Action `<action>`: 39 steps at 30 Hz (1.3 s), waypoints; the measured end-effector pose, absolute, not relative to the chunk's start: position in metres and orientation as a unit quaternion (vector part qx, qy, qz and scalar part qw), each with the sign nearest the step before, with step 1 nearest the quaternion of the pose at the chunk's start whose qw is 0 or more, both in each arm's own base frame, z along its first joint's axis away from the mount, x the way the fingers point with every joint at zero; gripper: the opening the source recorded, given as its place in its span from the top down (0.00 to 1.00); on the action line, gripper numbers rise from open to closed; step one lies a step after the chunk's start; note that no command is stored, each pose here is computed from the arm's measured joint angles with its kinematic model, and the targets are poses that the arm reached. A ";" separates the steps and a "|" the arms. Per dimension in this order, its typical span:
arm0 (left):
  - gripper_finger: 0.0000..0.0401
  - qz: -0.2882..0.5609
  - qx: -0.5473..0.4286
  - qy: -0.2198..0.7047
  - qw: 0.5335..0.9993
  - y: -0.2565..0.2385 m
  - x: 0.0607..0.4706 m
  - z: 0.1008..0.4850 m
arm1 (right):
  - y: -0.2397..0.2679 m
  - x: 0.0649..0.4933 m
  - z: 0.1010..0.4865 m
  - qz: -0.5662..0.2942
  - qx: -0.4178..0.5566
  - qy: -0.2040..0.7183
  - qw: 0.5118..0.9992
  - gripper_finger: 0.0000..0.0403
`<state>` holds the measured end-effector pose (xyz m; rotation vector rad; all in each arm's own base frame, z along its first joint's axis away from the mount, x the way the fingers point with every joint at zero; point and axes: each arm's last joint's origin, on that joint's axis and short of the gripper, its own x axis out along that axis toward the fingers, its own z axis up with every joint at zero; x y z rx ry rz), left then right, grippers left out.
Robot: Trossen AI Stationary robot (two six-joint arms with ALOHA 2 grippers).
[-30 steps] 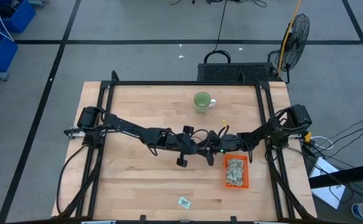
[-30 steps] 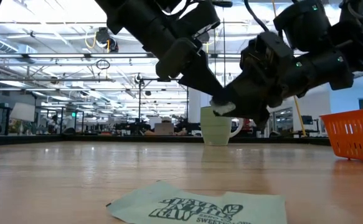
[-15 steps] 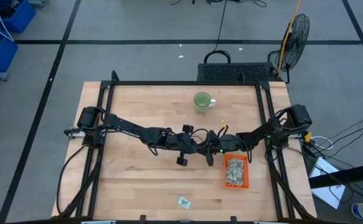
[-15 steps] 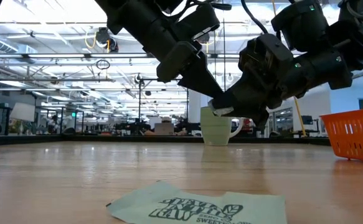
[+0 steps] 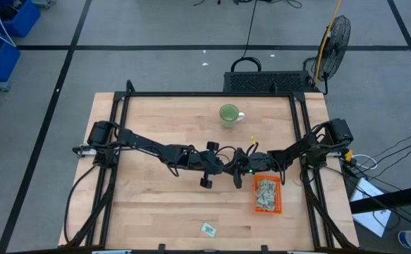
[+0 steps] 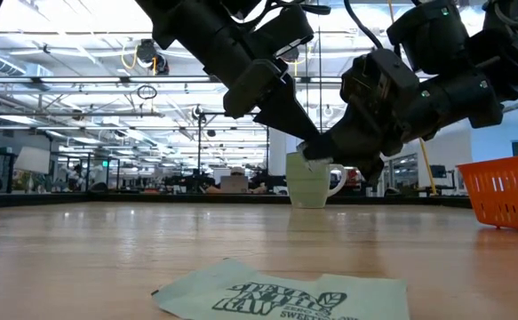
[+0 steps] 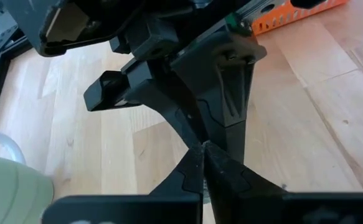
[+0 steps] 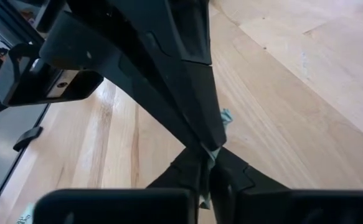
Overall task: Pick and place Stevia / Truvia into bins
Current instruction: Put the top stevia packet into the orange bin
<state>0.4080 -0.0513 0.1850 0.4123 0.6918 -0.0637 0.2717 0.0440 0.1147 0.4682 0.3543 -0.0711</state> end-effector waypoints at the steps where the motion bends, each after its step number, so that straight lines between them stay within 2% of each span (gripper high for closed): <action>1: 0.97 -0.031 0.201 0.337 0.920 -0.051 0.408 0.185 | 0.044 0.272 0.115 -0.035 0.229 0.175 0.957 0.97; 7: 0.98 -0.030 0.197 0.336 0.920 -0.051 0.408 0.185 | 0.044 0.271 0.114 -0.034 0.220 0.179 0.959 0.99; 17: 0.74 -0.029 0.197 0.336 0.921 -0.051 0.408 0.185 | 0.044 0.270 0.111 -0.038 0.216 0.192 0.956 1.00; 22: 0.66 -0.029 0.195 0.336 0.921 -0.051 0.408 0.185 | 0.044 0.269 0.113 -0.036 0.203 0.194 0.959 1.00; 26: 0.64 -0.031 0.203 0.336 0.919 -0.051 0.408 0.185 | 0.044 0.265 0.130 -0.038 0.187 0.210 0.959 1.00; 30: 0.64 -0.031 0.245 0.337 0.909 -0.050 0.408 0.185 | 0.047 0.252 0.149 -0.080 0.162 0.260 0.949 1.00; 39: 0.64 -0.010 0.254 0.362 0.897 -0.041 0.406 0.182 | 0.081 0.217 0.188 -0.086 0.204 0.355 0.908 1.00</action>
